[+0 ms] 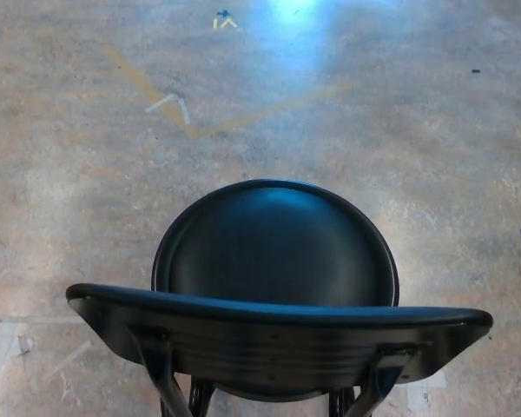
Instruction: Use the right hand to rotate the back of the chair to its left.
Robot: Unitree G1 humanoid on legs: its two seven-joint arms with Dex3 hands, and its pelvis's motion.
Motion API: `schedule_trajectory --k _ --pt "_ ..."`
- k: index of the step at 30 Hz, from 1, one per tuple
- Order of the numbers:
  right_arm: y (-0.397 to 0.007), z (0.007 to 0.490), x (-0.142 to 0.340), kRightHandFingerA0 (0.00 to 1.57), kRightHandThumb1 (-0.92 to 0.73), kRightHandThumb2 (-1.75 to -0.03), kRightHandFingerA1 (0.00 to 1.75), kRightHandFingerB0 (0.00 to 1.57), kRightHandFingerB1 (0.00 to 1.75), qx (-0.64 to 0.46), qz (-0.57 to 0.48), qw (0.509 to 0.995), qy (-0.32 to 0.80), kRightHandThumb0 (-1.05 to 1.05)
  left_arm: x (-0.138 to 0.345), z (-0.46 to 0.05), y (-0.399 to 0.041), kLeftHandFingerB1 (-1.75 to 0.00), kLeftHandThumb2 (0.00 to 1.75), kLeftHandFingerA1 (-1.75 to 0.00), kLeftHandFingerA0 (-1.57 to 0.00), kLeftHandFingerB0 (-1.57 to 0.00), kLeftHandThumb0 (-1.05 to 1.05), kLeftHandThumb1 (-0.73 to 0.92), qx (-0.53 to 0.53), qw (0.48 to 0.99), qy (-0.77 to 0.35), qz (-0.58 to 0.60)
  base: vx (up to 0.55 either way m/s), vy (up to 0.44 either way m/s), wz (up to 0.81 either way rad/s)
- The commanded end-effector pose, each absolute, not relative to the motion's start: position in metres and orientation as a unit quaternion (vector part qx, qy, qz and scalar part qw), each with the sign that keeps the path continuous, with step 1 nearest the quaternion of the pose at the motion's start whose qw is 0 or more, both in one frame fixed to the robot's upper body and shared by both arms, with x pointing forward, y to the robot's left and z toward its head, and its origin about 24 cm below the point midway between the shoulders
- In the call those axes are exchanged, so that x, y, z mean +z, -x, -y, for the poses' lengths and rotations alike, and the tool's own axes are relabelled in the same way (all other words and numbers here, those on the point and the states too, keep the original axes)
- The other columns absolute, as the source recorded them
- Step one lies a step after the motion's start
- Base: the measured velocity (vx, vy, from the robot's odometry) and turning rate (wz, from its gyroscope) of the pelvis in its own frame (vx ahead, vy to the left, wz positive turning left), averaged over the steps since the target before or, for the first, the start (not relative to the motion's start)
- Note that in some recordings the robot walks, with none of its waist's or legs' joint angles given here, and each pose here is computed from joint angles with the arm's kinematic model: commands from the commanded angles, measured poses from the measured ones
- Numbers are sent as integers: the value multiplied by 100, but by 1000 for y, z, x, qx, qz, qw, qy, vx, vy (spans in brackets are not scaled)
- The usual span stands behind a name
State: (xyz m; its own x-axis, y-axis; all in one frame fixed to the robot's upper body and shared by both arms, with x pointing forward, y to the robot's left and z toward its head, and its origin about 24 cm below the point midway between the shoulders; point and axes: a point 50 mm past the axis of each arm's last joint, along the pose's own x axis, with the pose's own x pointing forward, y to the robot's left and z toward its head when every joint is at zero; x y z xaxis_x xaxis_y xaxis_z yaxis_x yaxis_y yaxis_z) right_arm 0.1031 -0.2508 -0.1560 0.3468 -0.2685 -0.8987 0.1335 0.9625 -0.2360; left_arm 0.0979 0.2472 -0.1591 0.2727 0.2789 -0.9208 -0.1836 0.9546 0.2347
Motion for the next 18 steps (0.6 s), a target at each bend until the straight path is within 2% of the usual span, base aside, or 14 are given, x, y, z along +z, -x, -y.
schedule_trajectory --k 1,6,7,8,9,10,14,15,18 --pt "-97 251 -158 24 -1 -115 95 4 86 -125 -563 814 63 -89 -160 -249 -92 -39 62 -46 -49 -39 -48 77 142 792 -52 -592 0 0 0" --pt "-97 251 -158 24 -1 -115 95 4 86 -124 -564 814 65 -89 -160 -249 -92 -39 62 -46 -49 -39 -48 77 142 792 -51 -592 0 0 0" --pt "-103 255 -155 10 14 -98 89 0 84 -163 -540 826 13 -85 -160 -249 -92 -41 62 -49 -53 -43 -47 75 149 790 -48 -593 0 0 0" --pt "-111 260 -151 13 -59 -90 144 0 93 -177 -524 833 6 -105 -160 -249 -92 -43 63 -50 -54 -47 -45 77 151 789 -48 -593 0 0 0" --pt "-120 264 -147 13 -59 -90 144 0 93 -190 -506 841 4 -105 -160 -249 -93 -43 63 -50 -54 -47 -45 77 152 789 -50 -593 0 0 0" --pt "-128 267 -143 0 -58 -96 147 0 89 -196 -491 849 7 -105 -160 -248 -93 -42 62 -49 -54 -47 -46 76 153 789 -49 -593 0 0 0" --pt "-130 269 -142 0 -58 -96 147 0 89 -198 -486 851 7 -105 -160 -248 -93 -42 62 -49 -54 -47 -46 76 153 789 -49 -593 0 0 0" --pt "-154 277 -129 0 -51 -126 84 0 75 -203 -444 872 36 -105 -160 -250 -91 -39 61 -46 -51 -42 -45 72 160 788 -35 -593 0 0 0" --pt "-165 281 -123 0 -51 -126 84 0 75 -206 -425 880 48 -105 -160 -250 -90 -39 61 -46 -51 -42 -45 72 163 788 -29 -593 0 0 0"
